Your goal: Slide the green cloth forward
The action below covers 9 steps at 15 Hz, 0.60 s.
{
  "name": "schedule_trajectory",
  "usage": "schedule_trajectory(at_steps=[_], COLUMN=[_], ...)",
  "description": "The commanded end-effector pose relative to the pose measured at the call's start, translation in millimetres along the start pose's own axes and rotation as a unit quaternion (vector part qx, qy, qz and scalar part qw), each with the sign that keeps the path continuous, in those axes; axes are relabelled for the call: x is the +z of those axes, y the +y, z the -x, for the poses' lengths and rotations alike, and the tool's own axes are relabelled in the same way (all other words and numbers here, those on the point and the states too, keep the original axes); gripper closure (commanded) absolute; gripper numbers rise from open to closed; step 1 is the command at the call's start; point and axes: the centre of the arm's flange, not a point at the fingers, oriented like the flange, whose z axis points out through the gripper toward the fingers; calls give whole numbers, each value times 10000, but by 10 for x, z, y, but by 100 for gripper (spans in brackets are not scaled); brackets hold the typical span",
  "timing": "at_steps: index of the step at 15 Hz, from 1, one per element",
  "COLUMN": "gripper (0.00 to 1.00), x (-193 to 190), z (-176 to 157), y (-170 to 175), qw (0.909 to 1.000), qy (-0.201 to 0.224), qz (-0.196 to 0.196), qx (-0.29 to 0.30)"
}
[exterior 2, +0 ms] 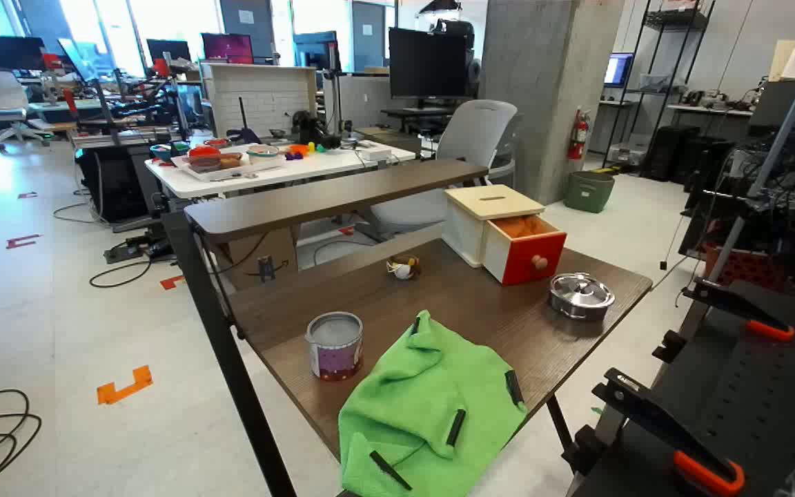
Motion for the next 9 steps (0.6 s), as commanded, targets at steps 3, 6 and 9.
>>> schedule_trajectory(at_steps=[3, 6, 9], gripper=[0, 0, 0], x=[-17, -21, 2], z=[-5, -7, 5], y=[-1, -1, -3], qw=[10000, 10000, 10000], qy=[18, 21, 35], qz=[4, 5, 27], qx=[-3, -3, -15])
